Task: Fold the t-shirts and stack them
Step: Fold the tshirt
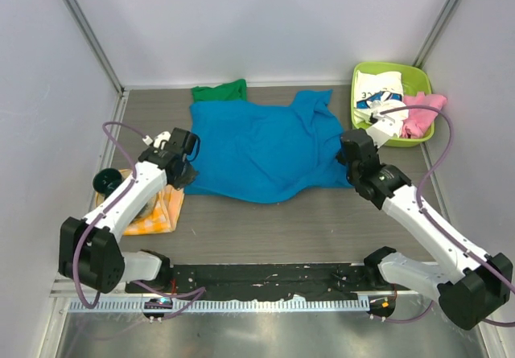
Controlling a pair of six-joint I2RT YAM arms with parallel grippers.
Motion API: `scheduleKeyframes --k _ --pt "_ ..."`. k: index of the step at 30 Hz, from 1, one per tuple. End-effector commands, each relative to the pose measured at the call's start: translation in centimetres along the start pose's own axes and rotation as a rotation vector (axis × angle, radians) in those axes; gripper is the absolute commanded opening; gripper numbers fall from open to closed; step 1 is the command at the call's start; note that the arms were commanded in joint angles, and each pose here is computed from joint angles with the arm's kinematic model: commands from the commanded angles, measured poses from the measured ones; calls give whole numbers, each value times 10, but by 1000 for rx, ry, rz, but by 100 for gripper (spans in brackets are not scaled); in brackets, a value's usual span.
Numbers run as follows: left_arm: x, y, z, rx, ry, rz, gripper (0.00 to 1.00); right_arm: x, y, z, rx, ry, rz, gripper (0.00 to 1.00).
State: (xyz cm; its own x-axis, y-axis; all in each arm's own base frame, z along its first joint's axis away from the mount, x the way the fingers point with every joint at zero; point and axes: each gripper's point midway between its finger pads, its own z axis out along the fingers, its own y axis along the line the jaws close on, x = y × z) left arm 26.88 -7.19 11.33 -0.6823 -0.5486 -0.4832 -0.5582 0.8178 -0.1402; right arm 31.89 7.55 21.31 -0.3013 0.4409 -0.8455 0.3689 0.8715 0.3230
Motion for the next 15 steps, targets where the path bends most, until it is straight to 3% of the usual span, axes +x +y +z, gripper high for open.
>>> scheduleKeyframes --k 1,15 --pt "-29 -18 7 35 -74 -18 0 -47 -5 -23 16 -104 20 1" --pt "-73 -61 22 83 -104 -48 0 -61 -2 -24 52 -109 -31 1"
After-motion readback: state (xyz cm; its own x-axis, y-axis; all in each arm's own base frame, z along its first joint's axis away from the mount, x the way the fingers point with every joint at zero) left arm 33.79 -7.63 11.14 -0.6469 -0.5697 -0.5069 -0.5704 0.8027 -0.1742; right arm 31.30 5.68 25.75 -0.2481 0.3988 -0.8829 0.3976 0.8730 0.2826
